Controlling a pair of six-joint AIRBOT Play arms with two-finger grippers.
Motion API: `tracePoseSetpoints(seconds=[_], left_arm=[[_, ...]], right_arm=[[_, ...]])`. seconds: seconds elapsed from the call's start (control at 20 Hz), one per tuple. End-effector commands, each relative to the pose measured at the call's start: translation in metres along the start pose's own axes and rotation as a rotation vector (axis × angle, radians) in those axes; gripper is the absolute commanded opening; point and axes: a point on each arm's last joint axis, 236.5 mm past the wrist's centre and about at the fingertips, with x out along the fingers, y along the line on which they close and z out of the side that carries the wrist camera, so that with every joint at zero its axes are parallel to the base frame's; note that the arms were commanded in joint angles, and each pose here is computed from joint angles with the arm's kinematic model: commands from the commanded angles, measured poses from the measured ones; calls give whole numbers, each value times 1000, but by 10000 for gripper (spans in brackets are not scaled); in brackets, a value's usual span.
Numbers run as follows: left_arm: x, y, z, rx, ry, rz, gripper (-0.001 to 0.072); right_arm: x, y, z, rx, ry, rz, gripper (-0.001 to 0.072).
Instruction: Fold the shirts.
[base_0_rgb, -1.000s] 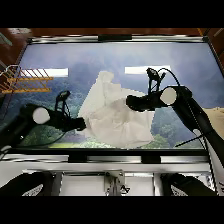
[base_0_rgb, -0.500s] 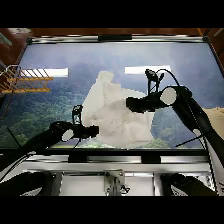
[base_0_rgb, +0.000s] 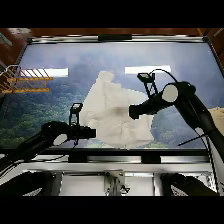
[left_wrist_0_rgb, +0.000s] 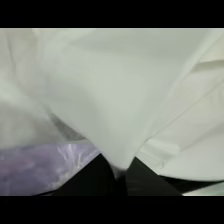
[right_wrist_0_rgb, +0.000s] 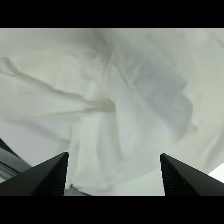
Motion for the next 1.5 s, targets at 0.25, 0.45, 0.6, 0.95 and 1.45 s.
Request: tracePoseSetpoints(seconds=[0.25,0.45,0.6,0.95,1.45], left_arm=[[-47,14,-5,122,-27,61,51],[-49,14,-6,103,-23,60,50],[-49,15,-8,91,-17,64,51],[-49,15,-6,76,-25,64,50],[-188,-10,164,111,-511,-28,50]], right_arm=[[7,-29,59,-473,-46,-130,675],[74,-19,45,-538,67,14,675],[106,-17,27,-540,154,88,675],[117,-5,-6,-549,280,205,547],[-60,12,132,-450,-172,-55,77]])
